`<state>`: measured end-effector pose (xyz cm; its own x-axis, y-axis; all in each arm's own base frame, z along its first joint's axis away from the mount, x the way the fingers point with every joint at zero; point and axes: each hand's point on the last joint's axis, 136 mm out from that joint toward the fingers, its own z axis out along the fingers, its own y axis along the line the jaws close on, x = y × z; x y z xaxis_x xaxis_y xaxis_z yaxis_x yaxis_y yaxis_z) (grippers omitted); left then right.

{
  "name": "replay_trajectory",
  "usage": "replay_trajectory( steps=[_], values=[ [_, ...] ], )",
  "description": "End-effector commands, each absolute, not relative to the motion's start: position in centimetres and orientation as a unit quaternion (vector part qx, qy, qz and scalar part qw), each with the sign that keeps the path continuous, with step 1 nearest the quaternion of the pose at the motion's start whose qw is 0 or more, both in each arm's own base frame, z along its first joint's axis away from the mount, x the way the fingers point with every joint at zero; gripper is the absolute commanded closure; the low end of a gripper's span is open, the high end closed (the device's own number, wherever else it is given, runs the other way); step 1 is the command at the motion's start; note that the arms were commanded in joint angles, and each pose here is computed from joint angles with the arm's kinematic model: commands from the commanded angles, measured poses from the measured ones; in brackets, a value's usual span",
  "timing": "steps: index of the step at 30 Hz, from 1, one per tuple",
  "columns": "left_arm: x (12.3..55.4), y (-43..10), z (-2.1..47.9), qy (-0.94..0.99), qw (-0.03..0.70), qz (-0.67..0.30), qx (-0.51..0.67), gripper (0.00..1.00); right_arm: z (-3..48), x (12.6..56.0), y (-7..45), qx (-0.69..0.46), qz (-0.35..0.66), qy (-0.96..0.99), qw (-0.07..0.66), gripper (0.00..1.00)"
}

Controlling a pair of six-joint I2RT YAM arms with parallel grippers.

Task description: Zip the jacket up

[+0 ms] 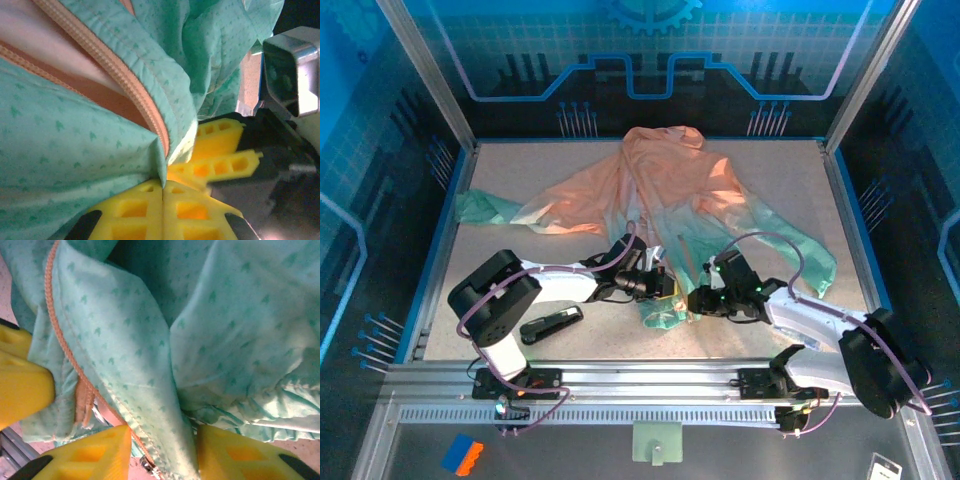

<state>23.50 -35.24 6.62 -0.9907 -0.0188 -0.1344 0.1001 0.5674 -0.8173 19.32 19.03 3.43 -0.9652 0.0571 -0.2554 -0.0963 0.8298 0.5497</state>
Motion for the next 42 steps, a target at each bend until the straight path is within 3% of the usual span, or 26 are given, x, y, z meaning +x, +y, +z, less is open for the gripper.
replay_trajectory(
  steps=[1,5,15,28,42],
  values=[
    [23.5,-35.2,8.3,0.881,0.082,-0.463,0.047,1.00,4.4,19.3,19.0,-0.010,0.309,0.939,0.152,0.86],
    [23.2,-34.0,10.1,0.883,0.105,-0.454,0.062,1.00,6.9,19.6,19.0,-0.015,0.327,0.926,0.188,1.00],
    [24.0,-29.9,15.3,0.845,0.183,-0.497,0.070,1.00,13.1,20.3,19.8,-0.047,0.384,0.883,0.265,1.00],
    [22.2,-27.5,21.8,0.774,0.312,-0.529,0.152,1.00,19.2,23.3,24.1,-0.089,0.475,0.827,0.287,1.00],
    [24.5,-29.4,13.4,0.830,0.217,-0.507,0.086,1.00,8.6,27.5,24.6,0.037,0.423,0.881,0.209,1.00]
  ],
)
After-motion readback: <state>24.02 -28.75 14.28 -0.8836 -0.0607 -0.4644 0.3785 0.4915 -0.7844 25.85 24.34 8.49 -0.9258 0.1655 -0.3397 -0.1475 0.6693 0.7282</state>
